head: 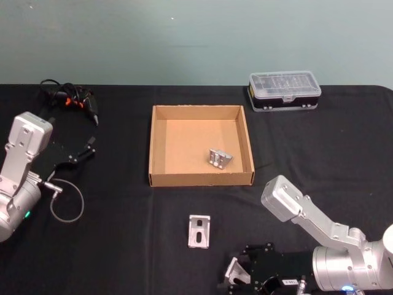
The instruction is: Use one hand to pick up the angle iron from the table and place it into the box.
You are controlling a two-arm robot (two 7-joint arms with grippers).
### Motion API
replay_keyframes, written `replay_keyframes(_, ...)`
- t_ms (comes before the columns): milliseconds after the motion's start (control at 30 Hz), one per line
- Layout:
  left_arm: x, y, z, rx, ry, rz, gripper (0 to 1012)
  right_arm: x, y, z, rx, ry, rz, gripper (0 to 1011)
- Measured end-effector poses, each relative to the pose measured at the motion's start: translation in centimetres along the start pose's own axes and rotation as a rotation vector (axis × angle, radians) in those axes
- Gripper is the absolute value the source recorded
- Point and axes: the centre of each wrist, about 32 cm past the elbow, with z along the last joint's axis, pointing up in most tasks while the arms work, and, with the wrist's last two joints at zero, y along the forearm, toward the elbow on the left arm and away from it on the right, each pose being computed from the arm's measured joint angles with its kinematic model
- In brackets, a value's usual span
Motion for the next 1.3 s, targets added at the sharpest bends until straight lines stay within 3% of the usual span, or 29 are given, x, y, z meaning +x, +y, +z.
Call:
replay_keyframes(333,0.0,0.0,0.0,0.0,0.0,0.0,1011,0.0,0.0,0.1,0.005,-0.008,-0.005,472)
replay_keyframes(700,0.0,0.0,0.0,0.0,0.0,0.0,1011,0.1,-0.7,0.9,0.031,-0.032,-0.029,468)
replay_keyframes(1000,0.0,0.0,0.0,0.0,0.0,0.0,1011,0.9,-2.7,3.7,0.135,-0.094,-0.162,469)
replay_keyframes(1300,0.0,0.0,0.0,0.0,0.0,0.0,1011,2.5,-2.4,6.1,0.23,-0.115,-0.279,468)
